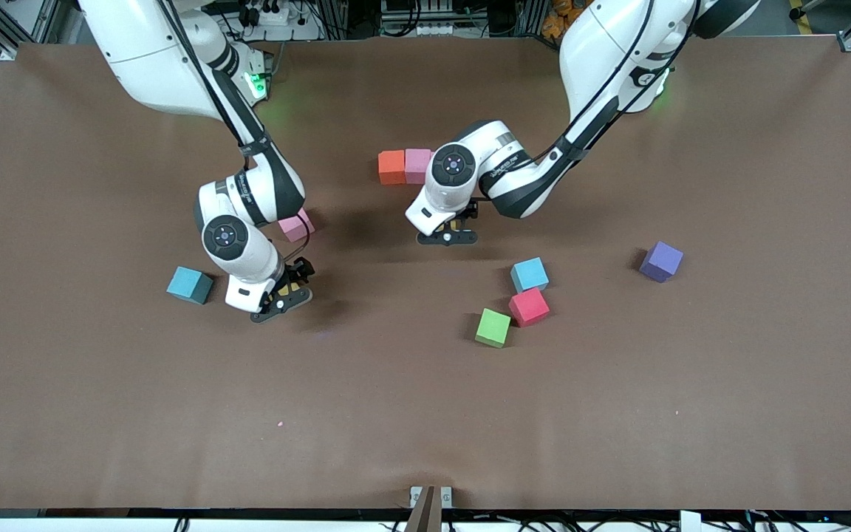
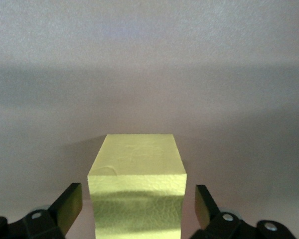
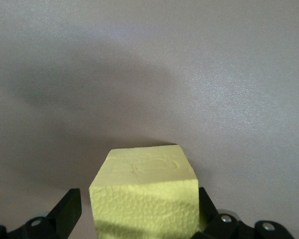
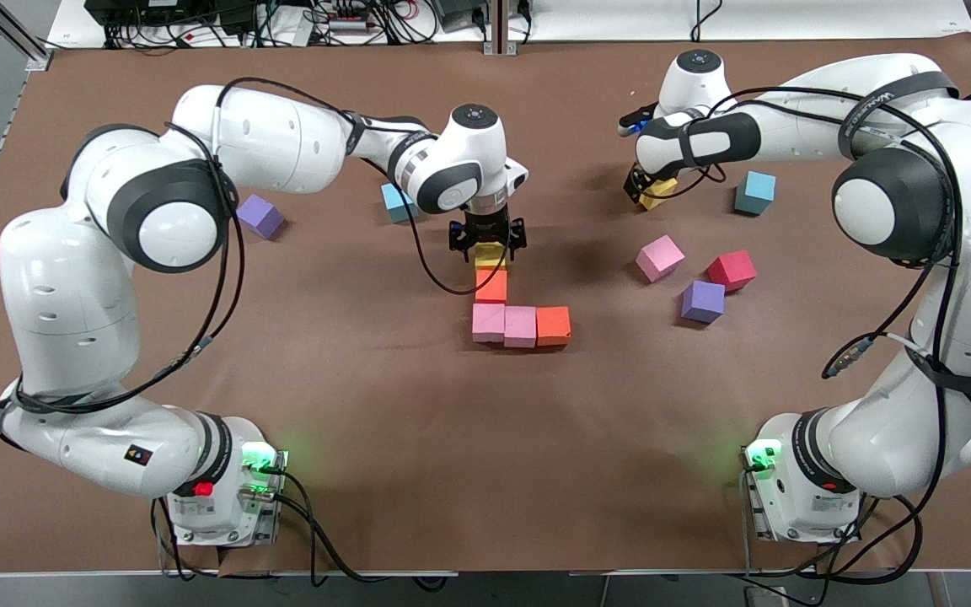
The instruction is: Form number 2 with 11 blocks
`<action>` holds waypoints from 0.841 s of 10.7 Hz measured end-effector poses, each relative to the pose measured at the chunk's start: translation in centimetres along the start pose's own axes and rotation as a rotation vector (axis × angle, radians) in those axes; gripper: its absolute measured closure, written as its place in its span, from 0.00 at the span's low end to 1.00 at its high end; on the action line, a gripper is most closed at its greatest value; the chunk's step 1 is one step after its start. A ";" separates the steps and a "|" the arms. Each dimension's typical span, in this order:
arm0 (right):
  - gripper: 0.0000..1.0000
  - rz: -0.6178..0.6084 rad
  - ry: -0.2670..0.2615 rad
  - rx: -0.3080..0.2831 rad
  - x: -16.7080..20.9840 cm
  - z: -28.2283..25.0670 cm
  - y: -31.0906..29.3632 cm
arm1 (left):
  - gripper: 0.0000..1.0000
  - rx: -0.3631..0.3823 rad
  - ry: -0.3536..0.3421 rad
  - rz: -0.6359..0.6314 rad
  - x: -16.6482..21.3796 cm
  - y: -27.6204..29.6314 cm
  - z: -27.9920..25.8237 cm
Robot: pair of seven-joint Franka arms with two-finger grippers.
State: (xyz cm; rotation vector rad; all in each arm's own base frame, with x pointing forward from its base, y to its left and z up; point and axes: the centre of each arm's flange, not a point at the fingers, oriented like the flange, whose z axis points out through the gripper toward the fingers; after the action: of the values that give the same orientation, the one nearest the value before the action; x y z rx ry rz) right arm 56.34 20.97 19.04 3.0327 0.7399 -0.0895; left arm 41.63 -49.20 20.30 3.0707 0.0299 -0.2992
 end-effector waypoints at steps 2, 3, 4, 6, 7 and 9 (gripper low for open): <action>0.27 0.000 0.007 -0.001 0.1 -0.4 0.0 | 0.00 -0.013 0.016 -0.005 0.6 0.1 -1.0; 0.39 0.000 0.010 0.000 0.1 -0.9 0.0 | 0.00 -0.022 0.032 -0.010 1.0 0.0 -2.1; 0.41 -0.006 0.008 0.001 0.1 -1.6 -0.2 | 0.00 -0.031 0.051 -0.020 1.6 -0.3 -3.4; 0.43 -0.059 0.004 0.006 0.6 -4.2 -2.5 | 0.00 -0.012 0.075 -0.039 2.6 -1.8 -6.7; 0.44 -0.110 0.003 0.006 0.8 -5.7 -4.7 | 0.00 -0.006 0.089 -0.040 3.4 -2.8 -8.2; 0.44 -0.261 0.017 0.002 0.9 -7.9 -9.6 | 0.00 -0.009 0.114 -0.026 5.4 -5.2 -10.5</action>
State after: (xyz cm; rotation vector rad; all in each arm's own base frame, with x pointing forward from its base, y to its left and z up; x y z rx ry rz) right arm 53.16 30.13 26.81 2.9236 1.1327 -0.0685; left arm 48.80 -43.33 29.22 3.0764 0.0764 -0.1243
